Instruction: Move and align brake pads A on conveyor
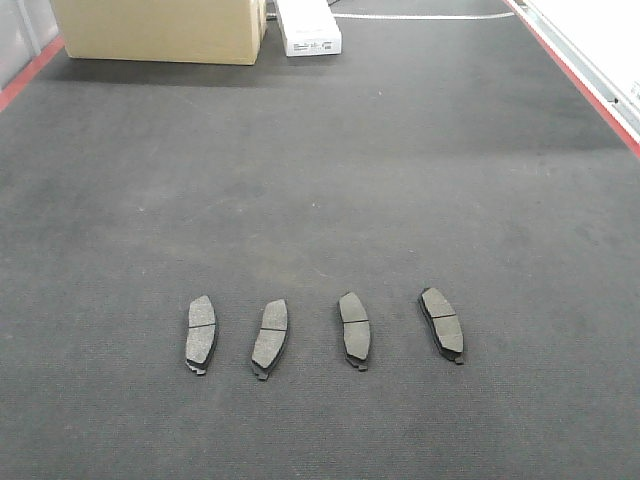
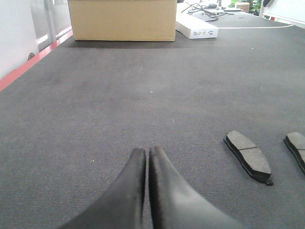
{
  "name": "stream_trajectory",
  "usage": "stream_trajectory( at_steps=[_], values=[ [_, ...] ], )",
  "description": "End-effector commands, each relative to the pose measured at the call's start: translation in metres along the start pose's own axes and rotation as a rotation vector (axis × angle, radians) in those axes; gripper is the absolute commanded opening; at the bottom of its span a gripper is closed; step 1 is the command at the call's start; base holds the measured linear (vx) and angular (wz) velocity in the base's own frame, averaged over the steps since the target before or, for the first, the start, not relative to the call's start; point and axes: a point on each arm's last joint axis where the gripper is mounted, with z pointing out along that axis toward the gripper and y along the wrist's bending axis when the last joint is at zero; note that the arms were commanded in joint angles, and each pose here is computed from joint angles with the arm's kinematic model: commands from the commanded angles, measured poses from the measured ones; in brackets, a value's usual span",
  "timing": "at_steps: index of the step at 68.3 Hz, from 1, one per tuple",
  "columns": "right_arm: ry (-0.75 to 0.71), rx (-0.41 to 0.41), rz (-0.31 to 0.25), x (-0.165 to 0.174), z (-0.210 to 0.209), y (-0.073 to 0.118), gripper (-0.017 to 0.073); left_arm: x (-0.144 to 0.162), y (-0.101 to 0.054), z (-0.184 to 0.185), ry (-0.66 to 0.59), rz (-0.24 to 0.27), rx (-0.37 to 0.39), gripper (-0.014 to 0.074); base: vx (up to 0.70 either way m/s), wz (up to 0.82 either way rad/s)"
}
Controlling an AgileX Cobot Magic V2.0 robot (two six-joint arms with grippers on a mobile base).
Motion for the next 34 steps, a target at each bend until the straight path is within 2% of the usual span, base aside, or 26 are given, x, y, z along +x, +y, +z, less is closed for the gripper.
stream_trajectory(
  at_steps=[1, 34],
  values=[
    [-0.068, 0.002, -0.014, -0.0002, -0.0001, -0.0003, -0.0009, -0.0101, -0.0003, -0.002, -0.096, -0.003, 0.002, -0.0006, 0.0, 0.0],
    [-0.068, 0.002, -0.014, -0.0002, -0.0001, -0.0003, -0.0009, -0.0101, -0.0003, -0.002, -0.096, -0.003, 0.002, -0.0006, 0.0, 0.0]
  ],
)
